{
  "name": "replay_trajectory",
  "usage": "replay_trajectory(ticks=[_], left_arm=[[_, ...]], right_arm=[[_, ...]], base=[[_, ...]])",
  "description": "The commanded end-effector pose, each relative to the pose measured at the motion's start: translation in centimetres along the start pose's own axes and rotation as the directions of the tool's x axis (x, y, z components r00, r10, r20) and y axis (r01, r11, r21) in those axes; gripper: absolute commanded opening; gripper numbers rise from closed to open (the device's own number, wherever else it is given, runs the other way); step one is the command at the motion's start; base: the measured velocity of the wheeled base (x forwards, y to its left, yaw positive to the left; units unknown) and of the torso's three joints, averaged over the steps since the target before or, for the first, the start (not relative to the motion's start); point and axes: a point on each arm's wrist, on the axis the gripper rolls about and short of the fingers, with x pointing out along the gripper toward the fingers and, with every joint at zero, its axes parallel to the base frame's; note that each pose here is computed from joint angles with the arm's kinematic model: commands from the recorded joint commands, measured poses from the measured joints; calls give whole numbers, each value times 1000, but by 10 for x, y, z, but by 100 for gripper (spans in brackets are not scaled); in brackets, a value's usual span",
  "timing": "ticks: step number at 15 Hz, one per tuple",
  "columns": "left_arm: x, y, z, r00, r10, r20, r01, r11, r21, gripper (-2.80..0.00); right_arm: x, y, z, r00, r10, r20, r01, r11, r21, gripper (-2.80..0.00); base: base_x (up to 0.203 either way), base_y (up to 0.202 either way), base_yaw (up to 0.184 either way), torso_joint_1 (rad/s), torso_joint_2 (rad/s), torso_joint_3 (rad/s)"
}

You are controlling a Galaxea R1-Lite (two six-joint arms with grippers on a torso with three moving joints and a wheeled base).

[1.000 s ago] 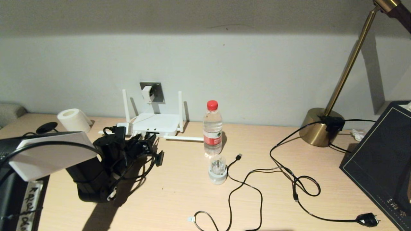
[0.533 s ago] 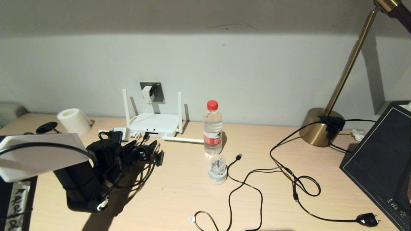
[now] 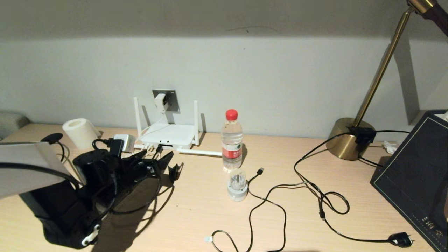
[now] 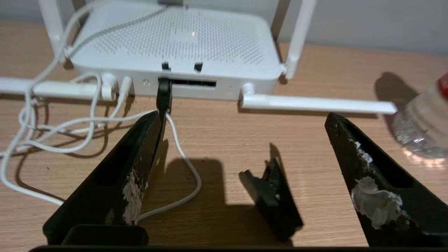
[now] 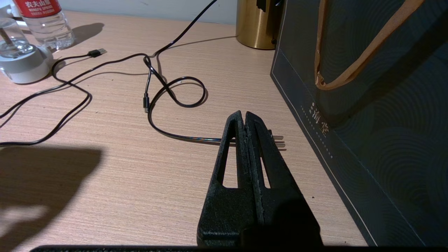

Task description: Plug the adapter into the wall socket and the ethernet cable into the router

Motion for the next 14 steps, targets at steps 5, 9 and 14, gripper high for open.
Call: replay_trajectory(ticks=[5,9,14], left_arm=[[-30,-5,39,993,6,114,-8,1000,16,-280],[-57,-9,80,965,0,263,-10,999,38,-280],[-159,-29,100,972,-53,231,24,991,129,-280]], right_arm=[[1,0,-3,1000,2,-9,-2,1000,-1,-280],[1,0,-3,1000,2,-9,-2,1000,-1,-280],[1,0,-3,1000,1,-9,-1,1000,-1,-280]], base=[[0,0,0,0,0,0],[0,0,0,0,0,0],[0,0,0,0,0,0]])
